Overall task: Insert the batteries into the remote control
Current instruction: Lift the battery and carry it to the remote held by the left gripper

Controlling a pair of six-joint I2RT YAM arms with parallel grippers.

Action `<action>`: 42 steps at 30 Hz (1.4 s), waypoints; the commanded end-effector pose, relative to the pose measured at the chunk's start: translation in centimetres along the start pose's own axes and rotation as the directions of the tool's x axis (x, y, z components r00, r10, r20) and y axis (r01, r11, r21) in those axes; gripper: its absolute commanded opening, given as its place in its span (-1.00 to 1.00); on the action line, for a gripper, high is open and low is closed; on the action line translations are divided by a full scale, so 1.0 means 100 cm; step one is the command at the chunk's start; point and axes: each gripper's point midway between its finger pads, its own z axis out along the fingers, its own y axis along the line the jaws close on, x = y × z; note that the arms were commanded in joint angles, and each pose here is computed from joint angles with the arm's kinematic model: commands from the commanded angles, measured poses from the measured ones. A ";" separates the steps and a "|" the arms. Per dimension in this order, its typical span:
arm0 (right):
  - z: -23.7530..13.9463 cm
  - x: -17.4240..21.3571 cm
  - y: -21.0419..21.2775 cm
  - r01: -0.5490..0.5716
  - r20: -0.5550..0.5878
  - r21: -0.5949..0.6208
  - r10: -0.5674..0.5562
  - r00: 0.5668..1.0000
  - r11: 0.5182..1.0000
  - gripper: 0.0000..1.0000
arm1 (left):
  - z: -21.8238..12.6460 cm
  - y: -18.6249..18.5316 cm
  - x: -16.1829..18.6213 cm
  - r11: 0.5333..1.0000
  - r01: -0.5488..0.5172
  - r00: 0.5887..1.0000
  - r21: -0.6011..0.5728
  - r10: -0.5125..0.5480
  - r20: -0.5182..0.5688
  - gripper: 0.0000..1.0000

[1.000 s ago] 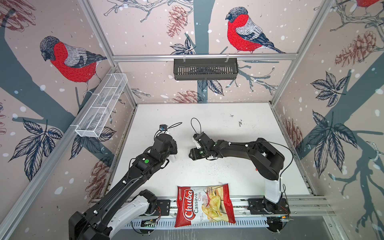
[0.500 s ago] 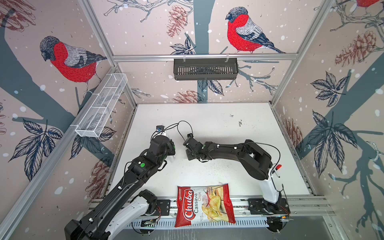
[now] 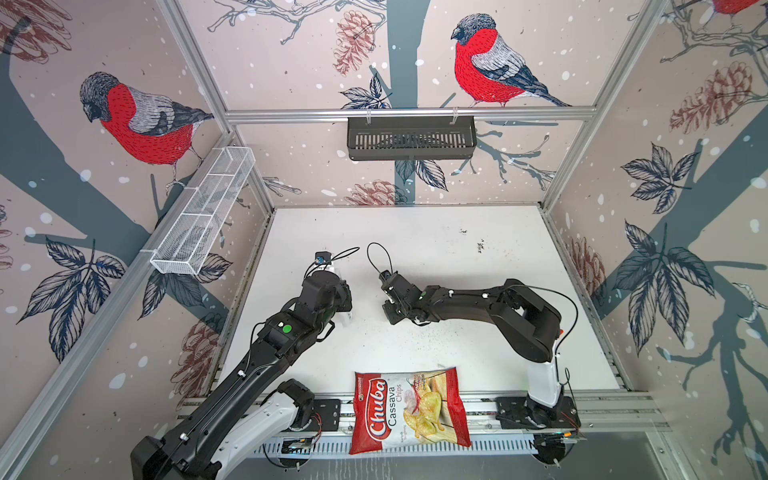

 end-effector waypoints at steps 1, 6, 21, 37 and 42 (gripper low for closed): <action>0.000 0.041 -0.012 0.081 -0.155 0.001 -0.079 0.985 0.997 -0.76 | 0.002 -0.007 -0.004 0.999 0.011 1.000 0.037 -0.012 0.012 -1.00; -0.005 0.040 -0.015 0.136 -0.146 -0.002 -0.135 0.980 0.991 -0.82 | 0.008 -0.017 0.002 0.997 0.012 1.000 0.082 -0.011 -0.014 -1.00; -0.095 0.015 0.015 0.243 0.264 -0.214 -0.183 0.947 0.946 -0.84 | 0.031 -0.048 0.038 0.921 0.204 0.978 0.331 -0.210 -0.019 -1.00; -0.105 0.000 0.049 0.311 0.422 -0.358 -0.144 0.895 0.880 -0.85 | 0.032 -0.041 0.068 0.845 0.279 0.940 0.456 -0.337 0.050 -1.00; -0.098 0.003 0.059 0.347 0.451 -0.388 -0.153 0.879 0.854 -0.85 | 0.034 -0.035 0.080 0.855 0.281 0.942 0.436 -0.332 0.043 -1.00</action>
